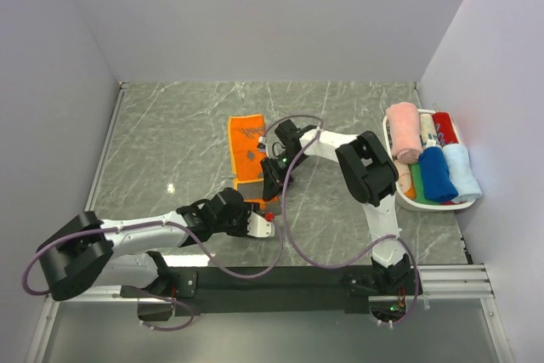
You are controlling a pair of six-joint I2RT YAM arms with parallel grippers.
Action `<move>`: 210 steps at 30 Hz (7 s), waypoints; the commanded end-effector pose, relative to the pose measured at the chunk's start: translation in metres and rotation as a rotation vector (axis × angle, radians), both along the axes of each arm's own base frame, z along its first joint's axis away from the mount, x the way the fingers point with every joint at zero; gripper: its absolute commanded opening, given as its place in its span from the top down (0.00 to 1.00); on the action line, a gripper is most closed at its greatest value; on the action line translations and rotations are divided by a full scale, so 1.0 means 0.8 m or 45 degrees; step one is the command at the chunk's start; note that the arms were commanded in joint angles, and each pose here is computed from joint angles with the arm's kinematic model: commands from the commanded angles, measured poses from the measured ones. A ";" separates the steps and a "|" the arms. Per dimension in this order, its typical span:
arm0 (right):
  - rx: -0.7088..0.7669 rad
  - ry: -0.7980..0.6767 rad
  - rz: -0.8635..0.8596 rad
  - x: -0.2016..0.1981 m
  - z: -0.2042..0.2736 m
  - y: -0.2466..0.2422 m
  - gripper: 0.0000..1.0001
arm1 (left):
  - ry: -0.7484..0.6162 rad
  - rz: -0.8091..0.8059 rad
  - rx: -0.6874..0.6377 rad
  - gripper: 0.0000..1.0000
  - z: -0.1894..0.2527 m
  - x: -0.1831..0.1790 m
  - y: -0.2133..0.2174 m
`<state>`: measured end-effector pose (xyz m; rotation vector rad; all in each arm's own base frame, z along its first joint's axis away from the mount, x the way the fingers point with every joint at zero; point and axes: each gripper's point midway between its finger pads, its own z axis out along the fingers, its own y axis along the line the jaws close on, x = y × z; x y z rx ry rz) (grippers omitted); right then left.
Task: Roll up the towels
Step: Roll the towel
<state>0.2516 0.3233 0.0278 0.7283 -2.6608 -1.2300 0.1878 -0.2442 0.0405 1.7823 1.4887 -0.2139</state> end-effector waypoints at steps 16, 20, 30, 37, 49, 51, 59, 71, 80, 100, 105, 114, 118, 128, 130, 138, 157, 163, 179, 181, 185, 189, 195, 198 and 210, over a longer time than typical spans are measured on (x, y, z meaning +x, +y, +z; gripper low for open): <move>0.079 -0.234 -0.055 0.072 0.070 0.033 0.70 | 0.091 -0.013 0.123 0.99 -0.038 -0.007 0.005; 0.093 -0.296 -0.073 0.093 0.075 0.045 0.68 | 0.212 -0.016 0.110 0.99 -0.033 -0.026 0.004; -0.036 -0.144 0.084 0.022 -0.015 0.053 0.70 | 0.523 0.018 0.013 0.99 -0.005 -0.037 0.005; -0.049 -0.127 0.107 0.010 -0.025 0.049 0.71 | 0.799 0.053 -0.053 0.99 0.028 -0.012 0.006; -0.032 -0.101 0.120 -0.001 -0.022 0.048 0.72 | 0.845 0.135 -0.164 0.99 0.052 0.052 0.003; -0.039 -0.125 0.121 0.007 -0.015 0.048 0.69 | 0.831 0.147 -0.163 0.99 0.045 0.058 0.002; -0.163 -0.362 0.074 0.063 0.015 0.010 0.34 | 0.855 0.169 -0.172 0.99 0.033 0.065 0.003; -0.095 -0.240 -0.086 0.067 0.014 -0.050 0.33 | 1.030 0.126 -0.171 0.96 0.032 0.070 0.004; -0.100 -0.296 -0.184 0.097 0.008 -0.052 0.41 | 1.063 0.055 -0.190 0.97 0.049 0.076 -0.001; 0.078 -0.232 0.025 0.044 0.046 0.027 0.45 | 1.065 0.041 -0.024 0.96 0.036 -0.013 0.032; 0.102 -0.268 -0.022 0.070 0.070 0.027 0.45 | 1.007 0.046 0.042 0.96 0.020 -0.018 0.034; 0.053 -0.258 -0.020 0.077 0.064 0.014 0.54 | 0.969 0.031 0.088 0.96 0.016 -0.015 0.032; 0.043 -0.176 0.056 0.046 0.058 0.019 0.59 | 0.983 0.039 0.096 0.95 0.012 -0.015 0.032; -0.067 -0.136 0.155 0.016 0.021 0.021 0.53 | 0.967 0.061 0.087 0.86 0.010 -0.010 0.031; -0.084 -0.136 0.167 0.014 0.017 0.019 0.53 | 0.969 0.066 0.085 0.85 0.009 -0.010 0.031; -0.122 -0.127 0.167 0.007 0.005 0.012 0.55 | 0.968 0.071 0.077 0.84 0.011 -0.008 0.029; -0.162 -0.152 0.127 -0.008 0.003 -0.018 1.00 | 0.970 0.083 0.045 0.91 0.020 -0.008 0.025; -0.202 -0.165 0.116 0.015 -0.010 -0.008 0.73 | 0.973 0.038 -0.001 0.91 0.040 -0.007 0.014; -0.047 -0.313 -0.025 0.066 0.074 0.003 0.64 | 1.027 -0.018 0.037 0.91 0.041 -0.020 0.020; -0.058 -0.318 -0.033 0.072 0.066 0.005 0.65 | 1.030 -0.025 0.033 0.91 0.044 -0.019 0.018; -0.067 -0.237 -0.007 0.068 0.038 0.013 0.69 | 1.059 -0.028 0.034 0.90 0.048 -0.016 0.017; -0.069 -0.161 0.015 0.056 0.011 0.017 0.70 | 1.087 -0.011 0.027 0.86 0.046 -0.004 0.015; -0.054 -0.142 0.039 0.045 0.003 0.023 0.71 | 1.092 0.040 -0.015 0.86 0.044 0.030 0.011; -0.045 -0.144 0.034 0.047 0.005 0.023 0.71 | 1.095 0.070 -0.020 0.88 0.037 0.045 0.011; -0.193 -0.302 -0.097 0.083 0.014 -0.017 0.47 | 1.168 0.146 -0.030 0.89 -0.016 0.062 0.002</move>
